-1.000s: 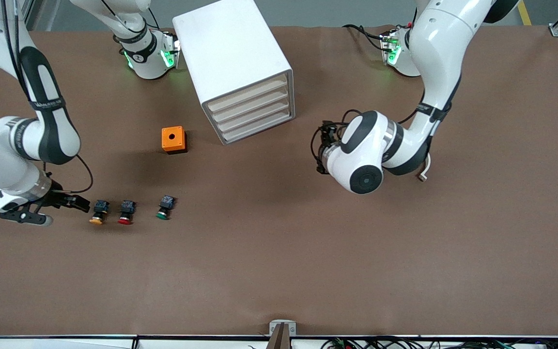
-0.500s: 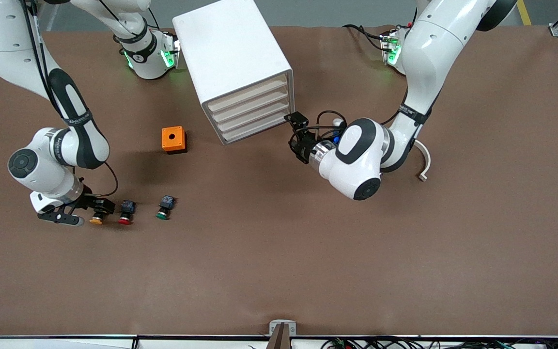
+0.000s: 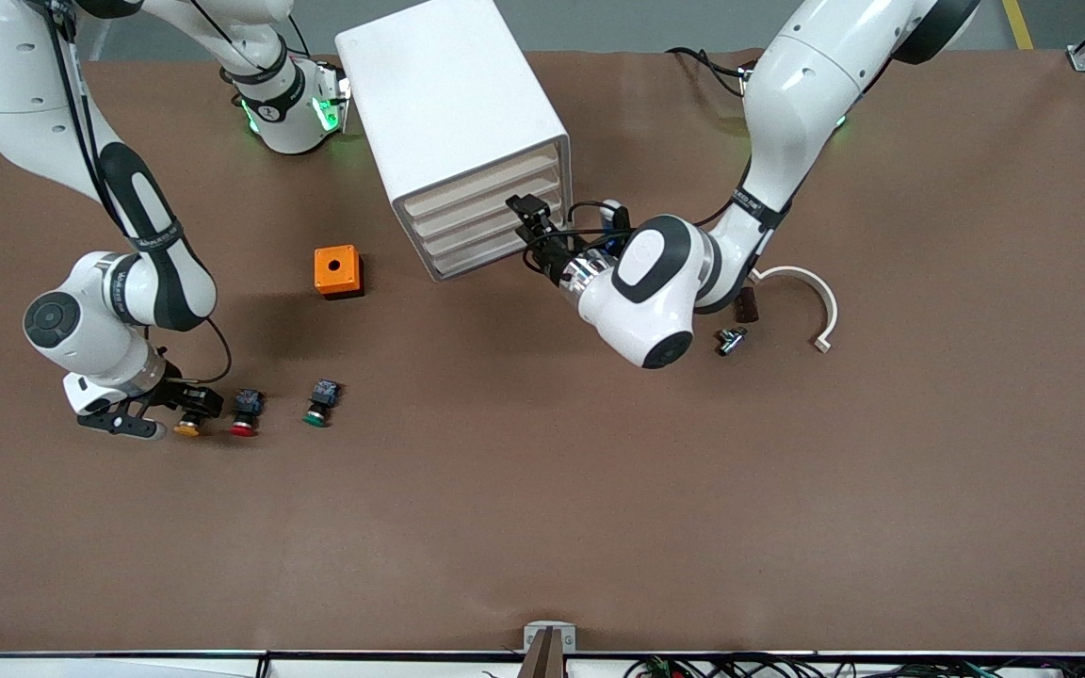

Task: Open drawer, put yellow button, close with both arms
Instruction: 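Grasp the drawer handle with the left gripper while the right gripper grasps the button, then pull the drawer open with the left gripper while the right gripper carries the button, then lower the yellow button into the open drawer and open the right gripper, then withdraw the right gripper while the left gripper moves to the drawer front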

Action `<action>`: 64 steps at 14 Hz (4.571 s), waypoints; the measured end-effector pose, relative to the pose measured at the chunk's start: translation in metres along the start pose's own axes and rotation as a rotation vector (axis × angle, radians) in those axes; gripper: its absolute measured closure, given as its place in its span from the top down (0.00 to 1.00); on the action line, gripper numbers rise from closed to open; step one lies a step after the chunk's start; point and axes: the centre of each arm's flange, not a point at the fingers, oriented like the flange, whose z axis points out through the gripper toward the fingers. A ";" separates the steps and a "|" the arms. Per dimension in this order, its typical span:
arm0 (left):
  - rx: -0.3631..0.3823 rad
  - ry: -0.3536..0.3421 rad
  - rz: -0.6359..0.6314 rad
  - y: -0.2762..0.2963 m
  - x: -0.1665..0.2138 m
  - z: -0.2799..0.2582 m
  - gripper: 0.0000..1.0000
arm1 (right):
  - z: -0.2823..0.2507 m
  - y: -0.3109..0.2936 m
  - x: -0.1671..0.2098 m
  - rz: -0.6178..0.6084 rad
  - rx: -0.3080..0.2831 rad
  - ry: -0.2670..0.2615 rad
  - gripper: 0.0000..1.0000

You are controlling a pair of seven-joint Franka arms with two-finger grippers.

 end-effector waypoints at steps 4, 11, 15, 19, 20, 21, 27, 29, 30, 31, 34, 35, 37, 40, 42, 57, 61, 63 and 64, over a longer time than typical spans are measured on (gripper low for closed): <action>0.043 0.036 -0.017 0.006 -0.004 0.038 0.56 | -0.001 -0.001 -0.001 -0.001 0.000 -0.025 0.41; 0.071 0.062 -0.010 -0.002 -0.009 0.067 0.14 | -0.157 -0.082 0.010 0.209 -0.019 -0.180 0.41; 0.070 0.060 -0.009 -0.001 -0.009 0.064 0.14 | -0.250 -0.170 -0.022 0.397 0.003 -0.220 0.41; 0.032 -0.029 0.020 0.013 -0.011 0.005 0.14 | -0.313 -0.251 -0.046 0.531 -0.001 -0.237 0.41; 0.024 -0.066 0.032 0.021 -0.009 -0.020 0.14 | -0.326 -0.272 -0.055 0.550 -0.004 -0.235 0.41; 0.020 -0.102 0.047 0.029 -0.006 -0.044 0.14 | -0.336 -0.292 -0.065 0.569 -0.004 -0.229 0.41; -0.033 -0.222 0.089 0.040 -0.005 -0.104 0.14 | -0.361 -0.396 -0.142 0.690 -0.002 -0.206 0.41; -0.048 -0.242 0.097 0.041 -0.007 -0.109 0.29 | -0.366 -0.429 -0.172 0.732 0.020 -0.193 0.41; -0.051 -0.248 0.104 0.041 -0.007 -0.112 0.39 | -0.368 -0.444 -0.186 0.750 0.033 -0.187 0.41; -0.055 -0.253 0.116 0.042 -0.006 -0.116 0.51 | -0.368 -0.456 -0.197 0.769 0.047 -0.182 0.41; -0.072 -0.285 0.145 0.046 0.000 -0.138 0.81 | -0.350 -0.485 -0.221 0.810 0.050 -0.160 0.41; -0.084 -0.302 0.170 0.050 0.004 -0.151 0.90 | -0.341 -0.493 -0.226 0.820 0.045 -0.154 0.41; -0.124 -0.328 0.229 0.061 0.018 -0.181 1.00 | -0.322 -0.506 -0.234 0.833 0.027 -0.148 0.41; -0.208 -0.312 0.316 0.083 0.049 -0.227 1.00 | -0.307 -0.518 -0.244 0.834 0.010 -0.147 0.48; -0.289 -0.207 0.363 0.090 0.067 -0.244 1.00 | -0.304 -0.522 -0.251 0.824 0.005 -0.145 0.67; -0.566 0.790 1.148 0.009 -0.003 -0.095 1.00 | -0.340 -0.263 -0.035 0.071 -0.008 -0.184 1.00; -0.592 0.936 1.388 -0.025 -0.028 -0.041 1.00 | -0.349 -0.141 0.001 -0.116 0.005 -0.216 1.00; -0.612 0.962 1.467 -0.044 -0.034 -0.014 1.00 | -0.360 -0.088 0.005 -0.154 0.019 -0.235 1.00; -0.605 0.967 1.500 -0.052 -0.036 -0.001 1.00 | -0.366 -0.070 0.003 -0.159 0.024 -0.244 1.00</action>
